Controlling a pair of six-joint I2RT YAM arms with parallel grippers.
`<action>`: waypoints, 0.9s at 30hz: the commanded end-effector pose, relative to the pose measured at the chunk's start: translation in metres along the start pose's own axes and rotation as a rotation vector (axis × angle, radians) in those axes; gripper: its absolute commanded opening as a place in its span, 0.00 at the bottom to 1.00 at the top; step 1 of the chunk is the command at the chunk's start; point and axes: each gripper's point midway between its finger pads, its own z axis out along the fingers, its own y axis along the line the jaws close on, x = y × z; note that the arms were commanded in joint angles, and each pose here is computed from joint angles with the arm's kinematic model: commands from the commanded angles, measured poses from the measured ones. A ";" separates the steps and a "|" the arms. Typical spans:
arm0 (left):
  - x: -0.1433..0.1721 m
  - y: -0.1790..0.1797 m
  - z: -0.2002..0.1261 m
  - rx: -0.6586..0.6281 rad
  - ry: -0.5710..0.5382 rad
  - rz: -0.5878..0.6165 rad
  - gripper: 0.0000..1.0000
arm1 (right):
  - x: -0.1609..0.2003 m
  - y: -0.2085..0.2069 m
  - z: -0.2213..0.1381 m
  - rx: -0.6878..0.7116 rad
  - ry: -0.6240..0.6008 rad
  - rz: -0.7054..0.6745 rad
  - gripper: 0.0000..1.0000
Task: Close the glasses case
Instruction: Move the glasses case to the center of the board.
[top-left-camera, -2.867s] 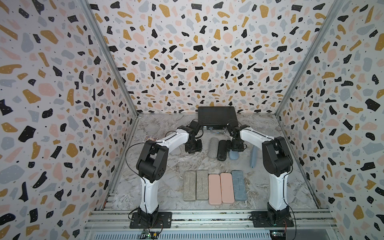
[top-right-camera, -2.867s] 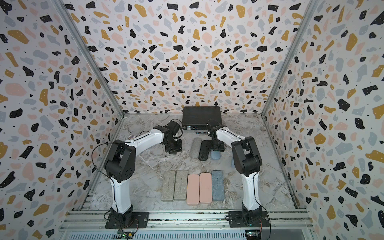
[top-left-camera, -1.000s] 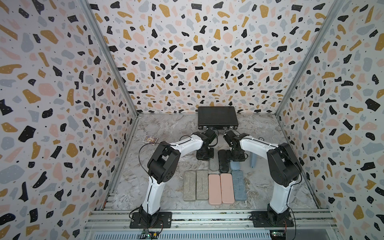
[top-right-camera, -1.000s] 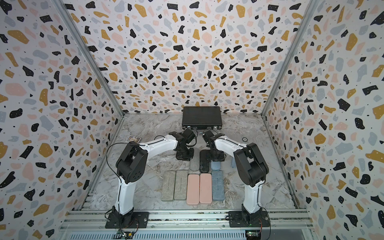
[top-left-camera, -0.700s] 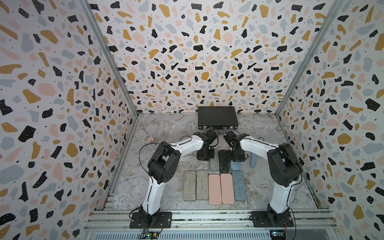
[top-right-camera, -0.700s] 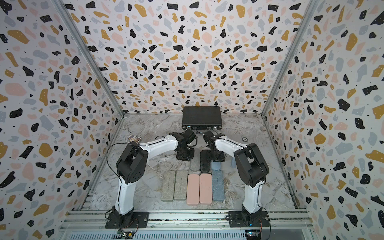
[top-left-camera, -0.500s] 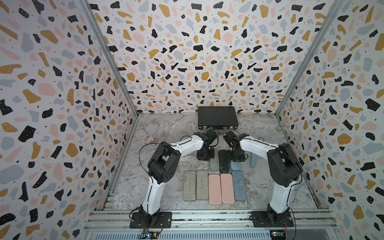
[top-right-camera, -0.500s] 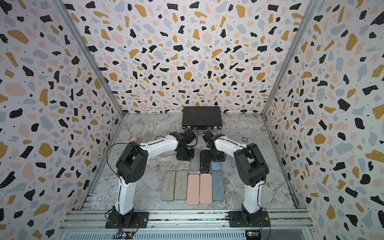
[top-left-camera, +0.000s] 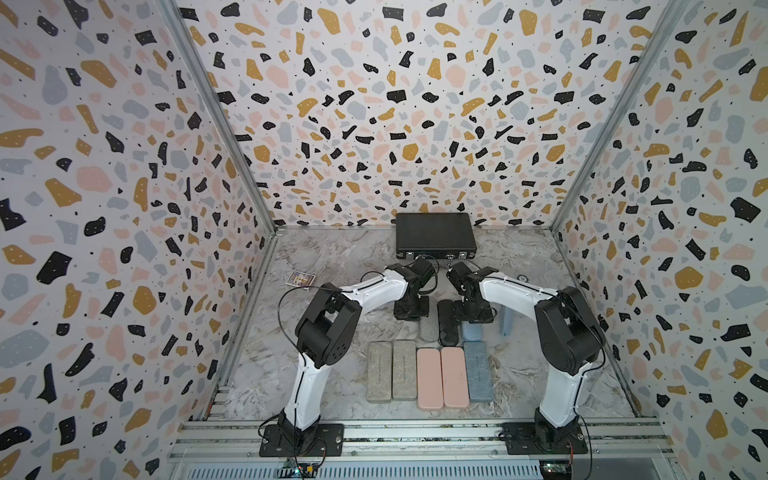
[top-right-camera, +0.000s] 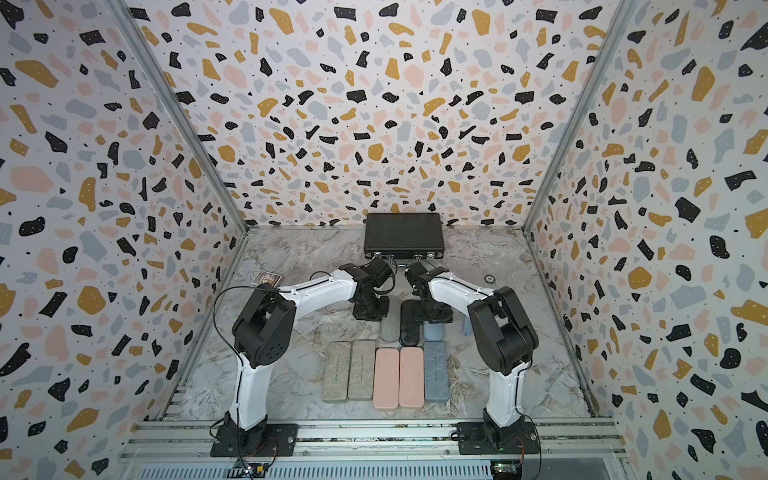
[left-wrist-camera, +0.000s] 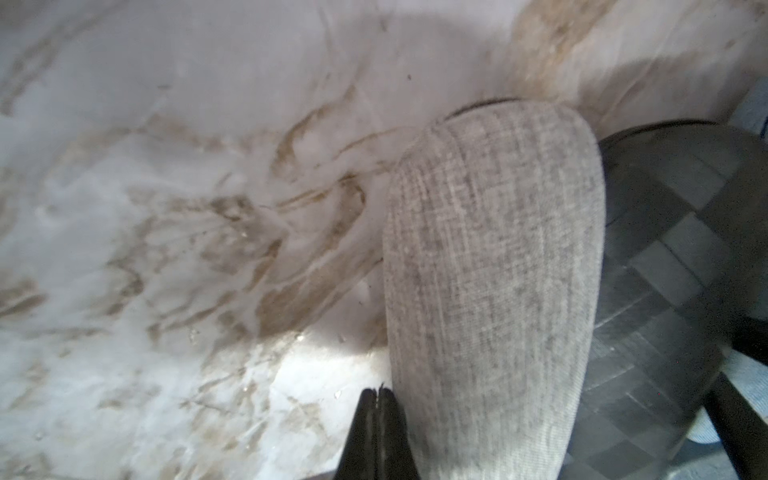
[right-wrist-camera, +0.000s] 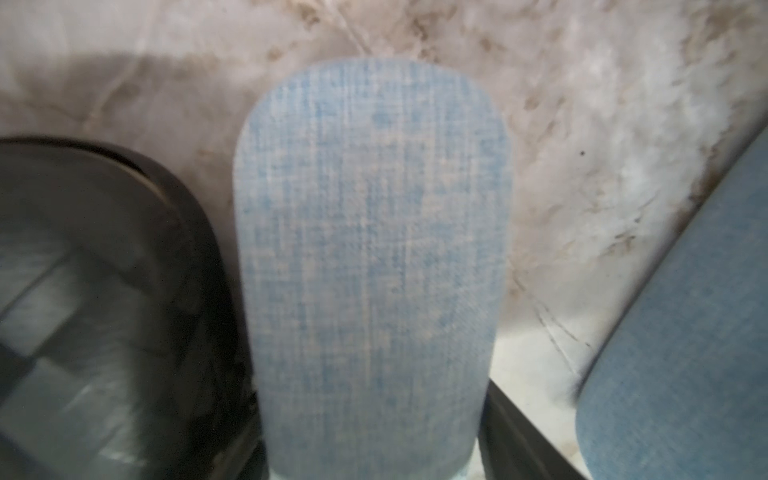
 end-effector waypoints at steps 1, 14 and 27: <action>-0.008 -0.024 -0.009 0.066 -0.038 0.040 0.00 | -0.010 0.009 -0.030 -0.044 -0.065 -0.007 0.75; -0.008 -0.015 -0.015 0.052 -0.050 0.035 0.00 | -0.014 -0.001 -0.056 -0.018 -0.108 -0.006 0.76; -0.002 -0.004 -0.049 0.055 -0.105 0.024 0.00 | -0.017 -0.042 -0.117 0.058 -0.238 0.065 0.77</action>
